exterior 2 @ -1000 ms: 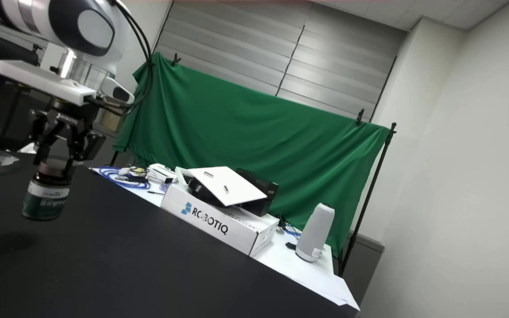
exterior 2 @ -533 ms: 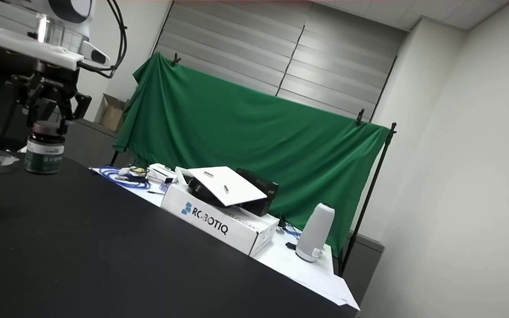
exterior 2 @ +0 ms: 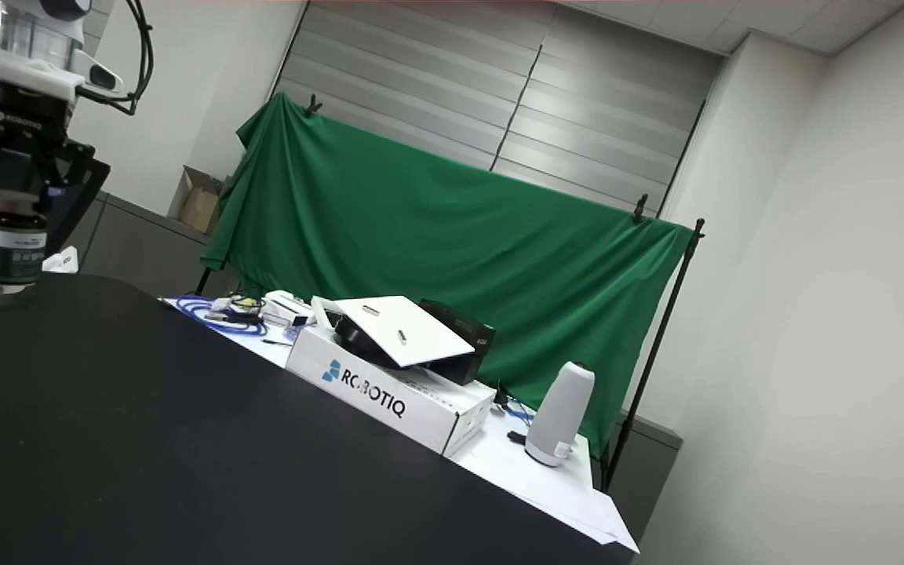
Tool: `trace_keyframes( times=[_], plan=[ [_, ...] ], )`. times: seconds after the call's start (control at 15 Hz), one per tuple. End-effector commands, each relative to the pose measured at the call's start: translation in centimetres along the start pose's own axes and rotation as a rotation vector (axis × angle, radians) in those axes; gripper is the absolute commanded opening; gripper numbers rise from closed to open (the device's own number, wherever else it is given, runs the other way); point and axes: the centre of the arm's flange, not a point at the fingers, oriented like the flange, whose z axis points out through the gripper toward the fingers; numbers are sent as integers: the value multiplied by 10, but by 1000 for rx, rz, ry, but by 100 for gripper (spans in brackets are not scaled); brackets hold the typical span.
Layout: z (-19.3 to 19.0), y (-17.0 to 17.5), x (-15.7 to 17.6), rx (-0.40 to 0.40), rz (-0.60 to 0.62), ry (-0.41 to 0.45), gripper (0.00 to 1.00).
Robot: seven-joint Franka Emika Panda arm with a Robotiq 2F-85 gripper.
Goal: Put the bottle on the table on silver plate
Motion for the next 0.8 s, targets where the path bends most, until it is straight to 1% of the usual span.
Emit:
trace_keyframes(
  times=[0.0, 0.2, 0.53, 0.6, 0.73],
  plan=[
    [1, 2, -1, 0, 3, -2, 61],
    [2, 10, -2, -3, 12, -4, 61],
    [2, 10, -2, -3, 11, -3, 61],
    [2, 10, -2, -3, 12, -3, 36],
    [0, 1, 12, -28, -22, 31, 36]
  ],
)
